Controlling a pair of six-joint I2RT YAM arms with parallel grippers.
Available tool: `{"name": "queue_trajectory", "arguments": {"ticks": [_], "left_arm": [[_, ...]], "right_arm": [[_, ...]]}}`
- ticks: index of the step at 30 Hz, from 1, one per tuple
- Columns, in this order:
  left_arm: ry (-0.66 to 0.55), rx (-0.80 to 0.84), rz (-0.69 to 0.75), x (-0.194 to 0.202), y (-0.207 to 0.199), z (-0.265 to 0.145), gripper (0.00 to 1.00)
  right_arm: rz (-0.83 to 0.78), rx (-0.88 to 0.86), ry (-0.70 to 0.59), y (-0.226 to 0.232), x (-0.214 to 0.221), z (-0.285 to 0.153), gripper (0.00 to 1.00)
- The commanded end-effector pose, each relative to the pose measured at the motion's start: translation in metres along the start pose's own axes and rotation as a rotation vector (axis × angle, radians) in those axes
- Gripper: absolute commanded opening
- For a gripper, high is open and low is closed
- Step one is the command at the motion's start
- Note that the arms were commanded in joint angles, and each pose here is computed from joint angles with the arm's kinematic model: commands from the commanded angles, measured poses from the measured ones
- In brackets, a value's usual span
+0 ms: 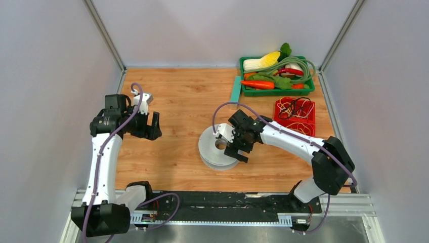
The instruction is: Wrap the cables
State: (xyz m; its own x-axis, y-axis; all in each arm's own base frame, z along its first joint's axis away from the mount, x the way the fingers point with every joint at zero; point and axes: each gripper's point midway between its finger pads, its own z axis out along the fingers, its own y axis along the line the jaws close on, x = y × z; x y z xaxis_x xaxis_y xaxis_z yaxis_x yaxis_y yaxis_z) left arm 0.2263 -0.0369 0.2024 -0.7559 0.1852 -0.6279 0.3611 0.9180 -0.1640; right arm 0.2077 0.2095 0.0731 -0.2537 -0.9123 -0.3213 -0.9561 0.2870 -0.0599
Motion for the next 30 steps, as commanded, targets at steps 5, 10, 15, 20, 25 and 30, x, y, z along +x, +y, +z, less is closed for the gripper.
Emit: {"name": "queue_trajectory", "arguments": {"ticks": [5,10,15,20,25,30], "left_arm": [[-0.043,0.02,0.002,-0.008,-0.004,0.002,0.93],[-0.063,0.033,0.024,-0.009,-0.008,-0.001,0.93],[-0.102,0.047,0.028,-0.018,-0.012,-0.005,0.93],[-0.138,0.062,0.011,-0.027,-0.015,-0.005,0.93],[-0.159,0.061,-0.01,-0.031,-0.015,-0.003,0.93],[-0.187,0.054,-0.036,-0.037,-0.014,-0.003,0.93]], "right_arm": [[0.014,0.037,-0.152,-0.014,-0.041,-0.033,1.0],[0.1,0.113,-0.327,-0.045,-0.032,-0.114,1.0],[0.334,0.296,-0.385,-0.116,0.009,-0.178,1.0],[0.615,0.392,-0.346,-0.164,0.056,-0.187,0.97],[0.952,0.486,-0.367,-0.203,0.089,-0.185,0.82],[1.156,0.554,-0.446,-0.23,0.104,-0.17,0.66]]}}
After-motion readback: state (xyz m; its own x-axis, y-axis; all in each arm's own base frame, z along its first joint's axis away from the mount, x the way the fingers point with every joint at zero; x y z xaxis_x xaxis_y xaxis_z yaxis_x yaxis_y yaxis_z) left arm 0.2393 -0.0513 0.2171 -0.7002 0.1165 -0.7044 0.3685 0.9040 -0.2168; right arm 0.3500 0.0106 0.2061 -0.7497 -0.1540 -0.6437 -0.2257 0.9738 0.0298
